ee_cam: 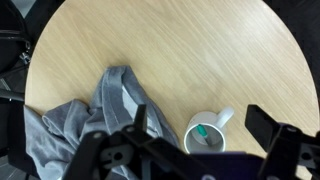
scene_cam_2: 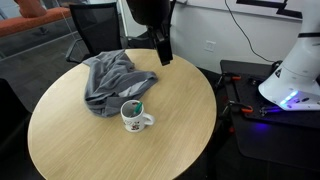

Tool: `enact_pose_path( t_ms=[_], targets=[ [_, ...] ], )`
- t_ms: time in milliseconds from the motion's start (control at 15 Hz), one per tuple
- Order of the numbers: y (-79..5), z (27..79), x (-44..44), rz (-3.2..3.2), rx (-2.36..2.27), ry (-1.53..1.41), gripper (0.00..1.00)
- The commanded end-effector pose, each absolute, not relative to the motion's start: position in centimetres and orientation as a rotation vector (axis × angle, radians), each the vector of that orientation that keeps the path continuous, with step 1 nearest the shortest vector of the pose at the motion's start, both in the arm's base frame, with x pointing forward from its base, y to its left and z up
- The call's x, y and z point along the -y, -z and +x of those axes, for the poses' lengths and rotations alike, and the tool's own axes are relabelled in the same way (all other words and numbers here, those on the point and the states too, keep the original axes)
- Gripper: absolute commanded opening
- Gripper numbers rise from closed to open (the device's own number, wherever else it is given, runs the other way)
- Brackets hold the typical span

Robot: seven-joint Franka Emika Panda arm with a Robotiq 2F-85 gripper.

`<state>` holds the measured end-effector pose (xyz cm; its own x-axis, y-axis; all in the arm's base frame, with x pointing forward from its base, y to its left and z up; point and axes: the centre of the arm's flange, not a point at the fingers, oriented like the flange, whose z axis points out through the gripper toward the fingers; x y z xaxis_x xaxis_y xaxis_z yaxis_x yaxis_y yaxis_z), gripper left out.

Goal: Take the pen out of the mug and put it on the bottle

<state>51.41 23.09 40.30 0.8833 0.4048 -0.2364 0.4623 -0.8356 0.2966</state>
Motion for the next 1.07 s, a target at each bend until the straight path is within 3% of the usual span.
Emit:
enact_pose_path(
  t_ms=[0, 333, 1000],
  targets=[
    [-40.1, 51.5, -23.1, 2.705, -0.645, 0.237, 1.00],
    [-40.3, 51.7, -23.2, 2.707, -0.646, 0.230, 1.00],
    [-37.6, 58.5, -26.9, 2.627, -0.612, 0.306, 1.00]
  ],
)
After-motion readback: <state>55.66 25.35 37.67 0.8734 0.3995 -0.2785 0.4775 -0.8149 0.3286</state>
